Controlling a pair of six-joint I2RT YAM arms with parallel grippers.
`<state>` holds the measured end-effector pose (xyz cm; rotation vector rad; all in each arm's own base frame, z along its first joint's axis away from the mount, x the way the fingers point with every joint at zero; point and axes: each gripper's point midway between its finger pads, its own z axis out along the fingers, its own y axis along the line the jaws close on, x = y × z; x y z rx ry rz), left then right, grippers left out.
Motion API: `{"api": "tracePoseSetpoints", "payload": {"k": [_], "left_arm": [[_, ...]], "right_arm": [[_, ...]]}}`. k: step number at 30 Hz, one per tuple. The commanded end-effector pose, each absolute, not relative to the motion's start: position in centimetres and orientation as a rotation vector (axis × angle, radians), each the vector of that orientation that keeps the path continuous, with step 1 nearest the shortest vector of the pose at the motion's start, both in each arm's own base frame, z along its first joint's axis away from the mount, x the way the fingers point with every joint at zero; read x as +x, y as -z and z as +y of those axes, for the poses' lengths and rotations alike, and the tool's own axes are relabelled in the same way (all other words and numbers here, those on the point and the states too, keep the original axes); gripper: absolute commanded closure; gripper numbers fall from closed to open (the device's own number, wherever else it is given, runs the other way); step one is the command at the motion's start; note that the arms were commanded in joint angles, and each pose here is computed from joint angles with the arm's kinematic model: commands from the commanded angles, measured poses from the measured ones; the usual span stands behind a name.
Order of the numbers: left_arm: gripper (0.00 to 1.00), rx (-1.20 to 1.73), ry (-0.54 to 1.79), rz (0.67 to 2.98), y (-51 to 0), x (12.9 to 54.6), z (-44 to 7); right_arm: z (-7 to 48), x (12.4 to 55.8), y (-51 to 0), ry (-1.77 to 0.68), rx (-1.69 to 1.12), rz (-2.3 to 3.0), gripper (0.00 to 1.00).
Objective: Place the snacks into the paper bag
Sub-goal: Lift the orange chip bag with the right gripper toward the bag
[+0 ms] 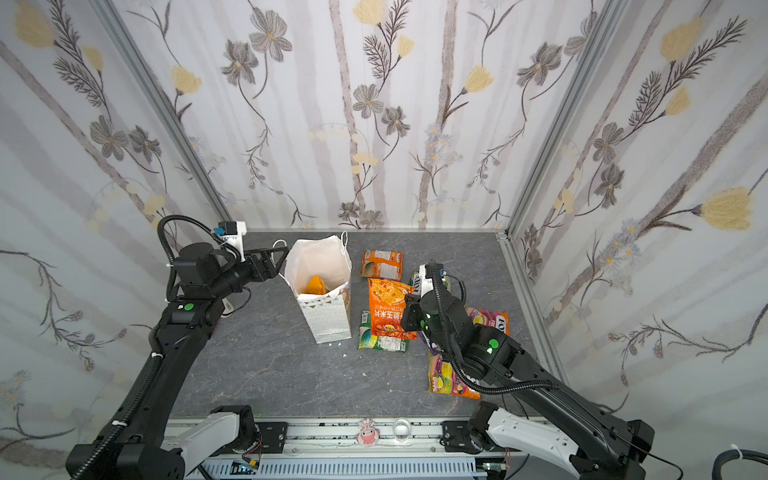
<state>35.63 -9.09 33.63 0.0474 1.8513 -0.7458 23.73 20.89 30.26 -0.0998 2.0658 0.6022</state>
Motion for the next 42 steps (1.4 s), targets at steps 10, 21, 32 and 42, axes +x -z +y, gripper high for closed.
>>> {"api": "tracePoseSetpoints", "payload": {"k": [10,21,32,42], "left_arm": [[0.18,0.061,0.75,1.827,-34.2,35.7,-9.2],[0.18,0.057,0.751,1.829,-34.2,35.7,-9.2],[0.18,0.056,0.743,1.828,-34.3,35.7,-9.1],[0.18,0.052,0.73,1.821,-34.5,35.6,-8.8]], "right_arm": [[23.4,23.5,-36.3,-0.688,-0.256,1.981,1.0],[24.1,23.4,-39.4,-0.721,-0.291,1.922,1.0],[25.9,22.9,-43.0,-0.797,-0.372,1.872,1.0],[30.4,22.8,-46.8,-0.788,-0.502,1.802,1.0]]}}
